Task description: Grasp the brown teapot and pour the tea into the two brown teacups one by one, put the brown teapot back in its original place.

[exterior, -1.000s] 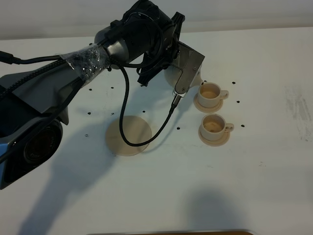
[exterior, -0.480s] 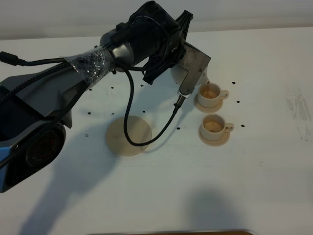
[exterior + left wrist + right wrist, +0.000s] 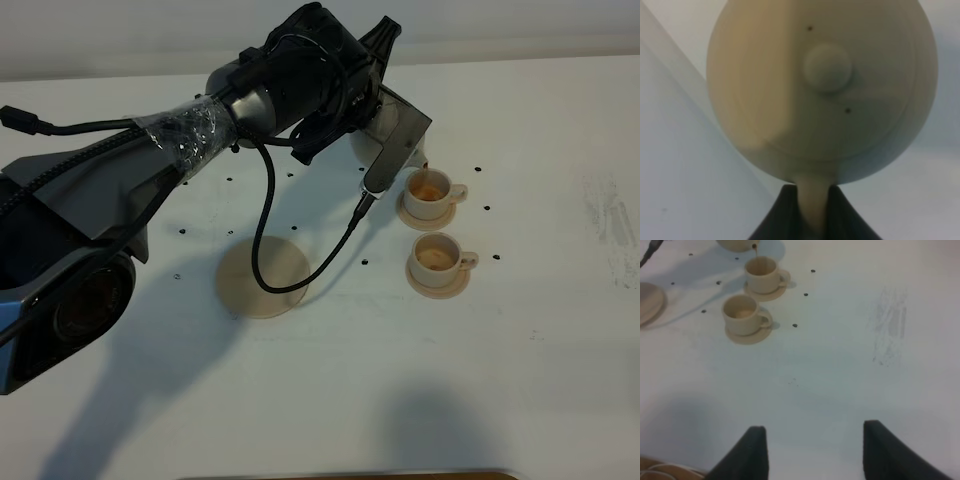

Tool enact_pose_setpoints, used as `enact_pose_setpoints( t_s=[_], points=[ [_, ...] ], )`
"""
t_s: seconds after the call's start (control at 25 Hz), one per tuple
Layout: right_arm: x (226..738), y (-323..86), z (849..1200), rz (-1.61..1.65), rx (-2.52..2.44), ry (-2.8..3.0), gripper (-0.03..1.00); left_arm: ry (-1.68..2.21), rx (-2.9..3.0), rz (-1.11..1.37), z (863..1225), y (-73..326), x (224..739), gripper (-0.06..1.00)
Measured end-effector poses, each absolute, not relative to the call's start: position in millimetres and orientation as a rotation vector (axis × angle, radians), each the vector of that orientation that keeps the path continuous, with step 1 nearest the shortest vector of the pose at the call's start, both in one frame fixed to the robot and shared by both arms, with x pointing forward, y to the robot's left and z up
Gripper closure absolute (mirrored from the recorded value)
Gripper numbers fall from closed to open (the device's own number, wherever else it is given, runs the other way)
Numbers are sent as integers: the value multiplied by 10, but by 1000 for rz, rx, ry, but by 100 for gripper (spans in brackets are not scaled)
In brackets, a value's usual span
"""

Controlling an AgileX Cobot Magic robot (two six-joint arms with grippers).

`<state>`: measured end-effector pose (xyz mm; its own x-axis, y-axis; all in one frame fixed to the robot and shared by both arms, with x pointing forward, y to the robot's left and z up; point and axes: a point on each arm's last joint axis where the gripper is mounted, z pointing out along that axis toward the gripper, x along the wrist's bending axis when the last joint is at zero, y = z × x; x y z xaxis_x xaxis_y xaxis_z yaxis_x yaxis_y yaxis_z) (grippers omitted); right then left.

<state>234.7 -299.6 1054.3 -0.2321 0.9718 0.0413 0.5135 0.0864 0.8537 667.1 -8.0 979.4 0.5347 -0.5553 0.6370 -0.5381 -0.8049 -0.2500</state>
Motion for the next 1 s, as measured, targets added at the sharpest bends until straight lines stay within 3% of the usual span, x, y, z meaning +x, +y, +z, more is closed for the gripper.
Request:
enact_pose_setpoints(
  t_s=[1.0],
  points=[
    [2347,-2996,10543,1056,1462,1809,53,1095,-2632,-1171,9812,-110,6671,86]
  ],
)
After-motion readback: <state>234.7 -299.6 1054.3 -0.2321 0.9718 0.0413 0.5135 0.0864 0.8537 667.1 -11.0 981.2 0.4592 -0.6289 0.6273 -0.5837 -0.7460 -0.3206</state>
